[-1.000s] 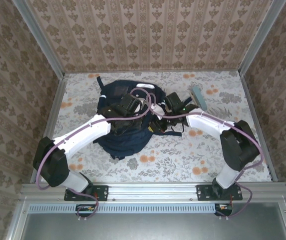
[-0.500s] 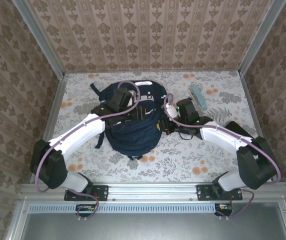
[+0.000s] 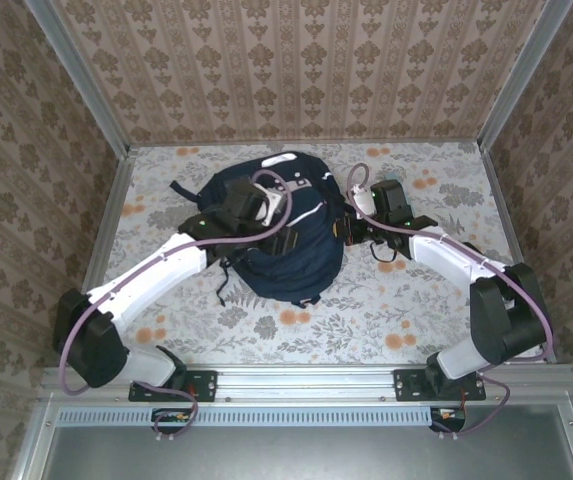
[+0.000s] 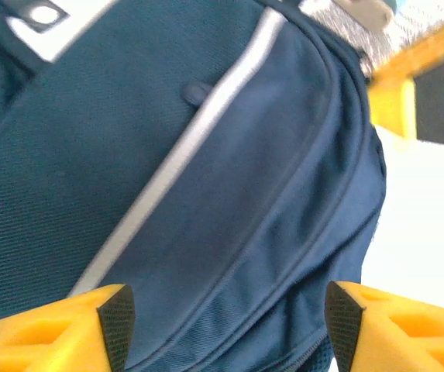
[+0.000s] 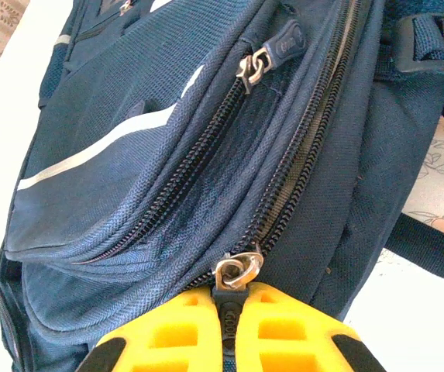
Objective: Pack the student bag
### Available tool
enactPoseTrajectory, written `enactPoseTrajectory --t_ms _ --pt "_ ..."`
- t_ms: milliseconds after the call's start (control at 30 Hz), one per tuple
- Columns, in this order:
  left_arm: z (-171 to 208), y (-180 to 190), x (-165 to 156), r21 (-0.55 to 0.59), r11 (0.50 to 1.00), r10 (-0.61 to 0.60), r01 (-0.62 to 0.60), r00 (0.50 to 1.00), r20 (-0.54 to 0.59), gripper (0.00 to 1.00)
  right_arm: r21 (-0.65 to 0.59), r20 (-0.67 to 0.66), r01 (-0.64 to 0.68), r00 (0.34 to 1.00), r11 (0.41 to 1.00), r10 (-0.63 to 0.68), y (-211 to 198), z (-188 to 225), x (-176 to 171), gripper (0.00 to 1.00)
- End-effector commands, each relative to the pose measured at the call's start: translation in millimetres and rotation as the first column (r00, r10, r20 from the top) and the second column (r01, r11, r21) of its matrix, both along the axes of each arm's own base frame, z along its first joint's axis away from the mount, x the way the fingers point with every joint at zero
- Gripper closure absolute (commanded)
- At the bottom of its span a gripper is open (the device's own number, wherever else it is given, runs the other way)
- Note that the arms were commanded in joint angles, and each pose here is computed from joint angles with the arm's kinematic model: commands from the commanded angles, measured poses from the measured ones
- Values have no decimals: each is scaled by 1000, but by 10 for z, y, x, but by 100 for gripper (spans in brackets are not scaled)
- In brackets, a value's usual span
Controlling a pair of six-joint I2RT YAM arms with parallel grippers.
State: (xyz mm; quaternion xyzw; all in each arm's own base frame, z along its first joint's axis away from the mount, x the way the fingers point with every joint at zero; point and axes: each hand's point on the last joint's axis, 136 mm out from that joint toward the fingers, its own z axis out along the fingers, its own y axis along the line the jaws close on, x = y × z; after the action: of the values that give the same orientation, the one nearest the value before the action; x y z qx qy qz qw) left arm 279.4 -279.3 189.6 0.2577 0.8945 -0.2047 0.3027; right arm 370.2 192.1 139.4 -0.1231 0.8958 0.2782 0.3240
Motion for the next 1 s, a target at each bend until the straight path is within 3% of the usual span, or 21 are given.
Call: enactPoseTrajectory --t_ms 0,200,333,467,633,867,967 --pt "-3 -211 -20 75 984 -165 159 983 82 31 52 56 18 998 998 -21 14 279 191 100" --pt "-188 -344 122 183 967 -196 177 976 91 35 59 57 16 998 998 -20 -8 320 198 100" --pt "-301 -440 189 194 960 -219 202 973 72 43 60 48 8 999 998 -11 -1 304 170 100" --pt "-356 -403 367 233 961 -174 151 981 81 57 60 46 4 999 998 -7 -7 298 143 100" --pt "-409 -384 487 197 973 -138 121 987 77 68 63 32 -5 999 998 3 1 264 95 100" --pt "-493 -382 631 136 990 -36 33 999 16 96 83 10 -73 997 994 73 131 228 -122 100" --pt "-444 -404 681 83 996 14 -15 1000 10 100 76 17 -127 992 989 126 256 208 -320 100"
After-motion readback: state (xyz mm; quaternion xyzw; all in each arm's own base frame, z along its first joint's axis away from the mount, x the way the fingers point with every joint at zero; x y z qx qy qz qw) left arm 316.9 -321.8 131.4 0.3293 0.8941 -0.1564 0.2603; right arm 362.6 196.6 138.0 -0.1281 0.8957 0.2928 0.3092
